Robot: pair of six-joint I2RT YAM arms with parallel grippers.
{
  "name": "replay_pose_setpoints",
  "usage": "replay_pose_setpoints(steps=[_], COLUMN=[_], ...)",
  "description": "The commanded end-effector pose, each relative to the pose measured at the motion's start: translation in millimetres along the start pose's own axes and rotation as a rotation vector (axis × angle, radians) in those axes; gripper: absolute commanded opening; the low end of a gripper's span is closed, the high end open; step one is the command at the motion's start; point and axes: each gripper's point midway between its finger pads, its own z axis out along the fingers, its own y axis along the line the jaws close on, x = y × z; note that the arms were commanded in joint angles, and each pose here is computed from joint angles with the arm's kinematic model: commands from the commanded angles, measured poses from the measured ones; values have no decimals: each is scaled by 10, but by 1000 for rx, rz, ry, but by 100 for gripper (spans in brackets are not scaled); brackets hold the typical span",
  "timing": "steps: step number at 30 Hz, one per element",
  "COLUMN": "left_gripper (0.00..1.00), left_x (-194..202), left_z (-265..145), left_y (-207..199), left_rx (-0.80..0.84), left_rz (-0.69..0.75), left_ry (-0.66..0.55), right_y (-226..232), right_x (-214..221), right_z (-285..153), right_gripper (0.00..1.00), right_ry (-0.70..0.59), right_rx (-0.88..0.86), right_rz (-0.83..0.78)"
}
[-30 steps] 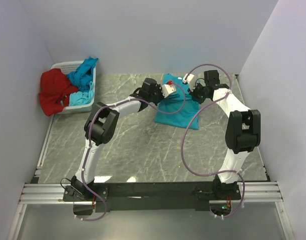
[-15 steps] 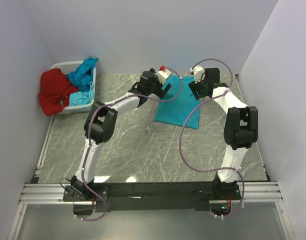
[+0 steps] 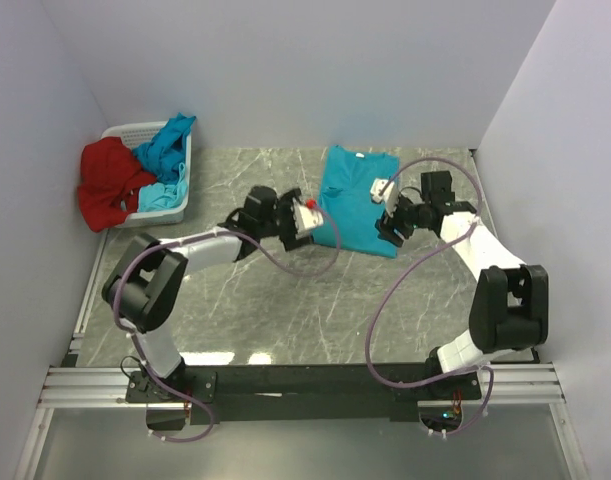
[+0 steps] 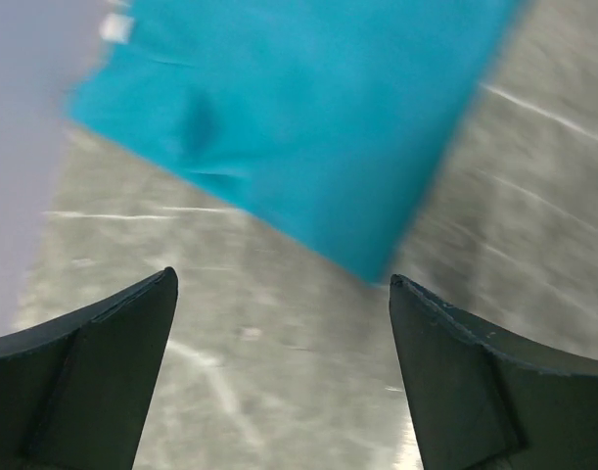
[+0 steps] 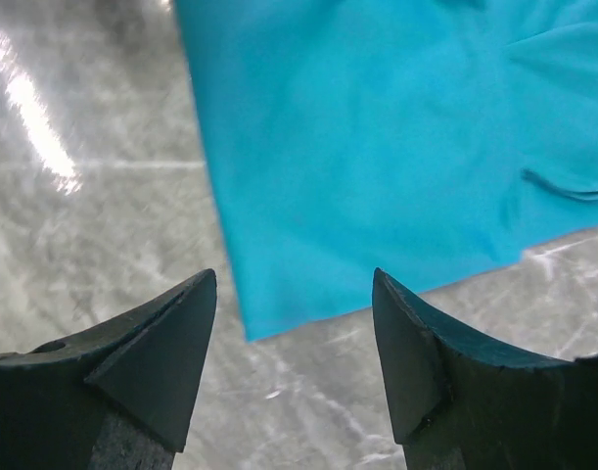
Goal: Fold and stack the t-shirts
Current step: Fold the tshirt
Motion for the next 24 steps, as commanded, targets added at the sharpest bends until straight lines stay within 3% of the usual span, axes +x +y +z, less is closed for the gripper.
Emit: replay_pose_setpoints(steps=[1,5,17,24], left_gripper=[94,85,86,81], left_x=[45,34,128,413], left_z=[107,275,411,672], left_y=[-275,-371,-612,-706], left_rx=[78,154,199,270], left_rz=[102,-7,143,153], left_ry=[-20,-4,24,107], right_y=[51,177,342,335], right_x=[-2,94,518,615], right_z=[-23,-37,162,209], right_gripper=[71,70,67,66], right_ry=[-32,0,171,224], right_rx=[7,-27,-54,-83], right_rz=[-143,-74,-157,-104])
